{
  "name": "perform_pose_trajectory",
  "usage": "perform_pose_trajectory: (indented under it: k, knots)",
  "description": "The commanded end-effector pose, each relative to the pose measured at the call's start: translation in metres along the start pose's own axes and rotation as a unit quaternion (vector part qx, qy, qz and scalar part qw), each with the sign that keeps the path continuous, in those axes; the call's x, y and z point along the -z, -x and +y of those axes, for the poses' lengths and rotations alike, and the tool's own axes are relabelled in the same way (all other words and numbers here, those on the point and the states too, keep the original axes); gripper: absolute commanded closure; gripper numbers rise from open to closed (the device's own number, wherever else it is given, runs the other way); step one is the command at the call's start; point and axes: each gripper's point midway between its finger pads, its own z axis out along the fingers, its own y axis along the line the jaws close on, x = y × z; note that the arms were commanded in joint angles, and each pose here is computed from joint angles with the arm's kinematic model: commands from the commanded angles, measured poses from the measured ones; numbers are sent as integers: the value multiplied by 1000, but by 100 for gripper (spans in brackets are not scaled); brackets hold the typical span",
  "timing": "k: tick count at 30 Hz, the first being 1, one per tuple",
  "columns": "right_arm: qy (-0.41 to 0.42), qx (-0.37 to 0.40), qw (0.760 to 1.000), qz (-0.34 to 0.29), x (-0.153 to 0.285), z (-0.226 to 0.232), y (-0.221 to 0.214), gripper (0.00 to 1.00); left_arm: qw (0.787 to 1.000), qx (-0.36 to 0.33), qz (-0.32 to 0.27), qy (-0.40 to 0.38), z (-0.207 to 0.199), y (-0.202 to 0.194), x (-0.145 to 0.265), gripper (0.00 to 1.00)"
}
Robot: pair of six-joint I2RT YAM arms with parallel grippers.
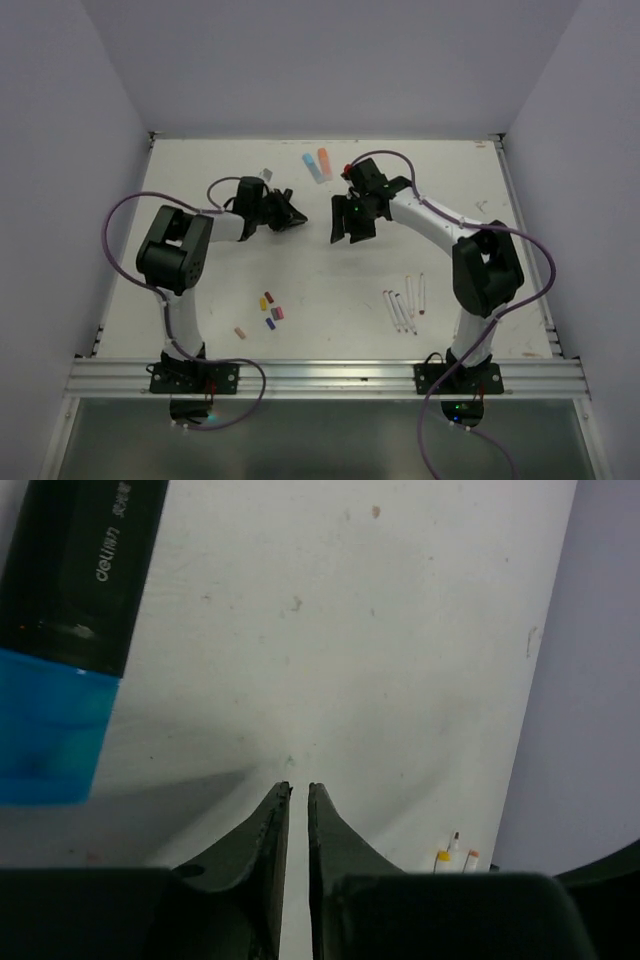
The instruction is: Open the pen caps
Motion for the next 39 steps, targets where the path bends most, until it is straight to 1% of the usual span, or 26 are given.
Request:
perform_pose_trajectory:
  k: [1, 3, 4, 5, 6, 7, 8, 9, 10, 11, 12, 13, 14, 15, 18, 19, 20, 22, 25, 32, 39]
  knots:
    - [28, -1, 999, -47, 28, 18, 22, 41, 995, -81, -48, -36, -53, 34, 34, 83]
    - [28, 0, 998, -49, 36, 17, 17, 41, 991, -114, -59, -35, -71, 45, 46, 77]
    - [25, -1, 999, -45, 36, 14, 11, 41, 989, -132, -56, -23, -70, 48, 51, 70]
    - [26, 0, 998, -50, 43, 14, 9, 41, 985, -152, -74, -25, -86, 63, 56, 66]
    - [27, 1, 998, -51, 46, 13, 6, 41, 983, -167, -77, -17, -90, 70, 59, 61]
    - [25, 1, 998, -49, 48, 12, 3, 41, 980, -180, -84, -4, -92, 79, 61, 53]
    - [20, -1, 999, -42, 46, 7, -5, 41, 975, -199, -84, 48, -85, 92, 68, 48]
    - [21, 1, 999, -47, 53, 7, -7, 41, 972, -207, -80, 78, -75, 97, 65, 44]
    - [17, 2, 999, -46, 55, 5, -10, 41, 967, -216, -56, 126, -54, 96, 69, 40]
    - [9, 2, 999, -43, 55, 0, -15, 41, 959, -226, -81, 153, -60, 119, 74, 39]
    - [8, 4, 999, -49, 60, -1, -16, 41, 955, -226, -66, 183, -41, 121, 67, 39]
    - [5, 5, 999, -49, 62, -3, -18, 41, 946, -249, -52, 199, -32, 123, 68, 39]
    - [-2, 4, 999, -49, 63, -7, -21, 41, 941, -259, -57, 211, -30, 130, 68, 38]
    - [-6, 4, 999, -50, 65, -9, -23, 41, 935, -272, -50, 224, -21, 130, 66, 38]
    - [-10, 5, 998, -54, 69, -12, -24, 41, 923, -291, -52, 245, -8, 132, 68, 39]
    - [-11, 5, 999, -53, 70, -12, -26, 41, 919, -305, -56, 243, -9, 134, 68, 39]
    - [-12, 4, 999, -53, 71, -13, -26, 41, 918, -308, -48, 245, 0, 127, 67, 40]
    - [-9, 5, 999, -53, 73, -13, -30, 41, 915, -323, -53, 237, -1, 127, 69, 41]
    - [-11, 4, 999, -52, 75, -15, -35, 40, 912, -333, -40, 235, 9, 117, 68, 41]
    - [-12, -3, 999, -51, 75, -19, -45, 40, 921, -339, -8, 192, 14, 95, 56, 41]
    - [-9, -8, 999, -48, 72, -19, -47, 40, 927, -337, 15, 163, 19, 83, 40, 42]
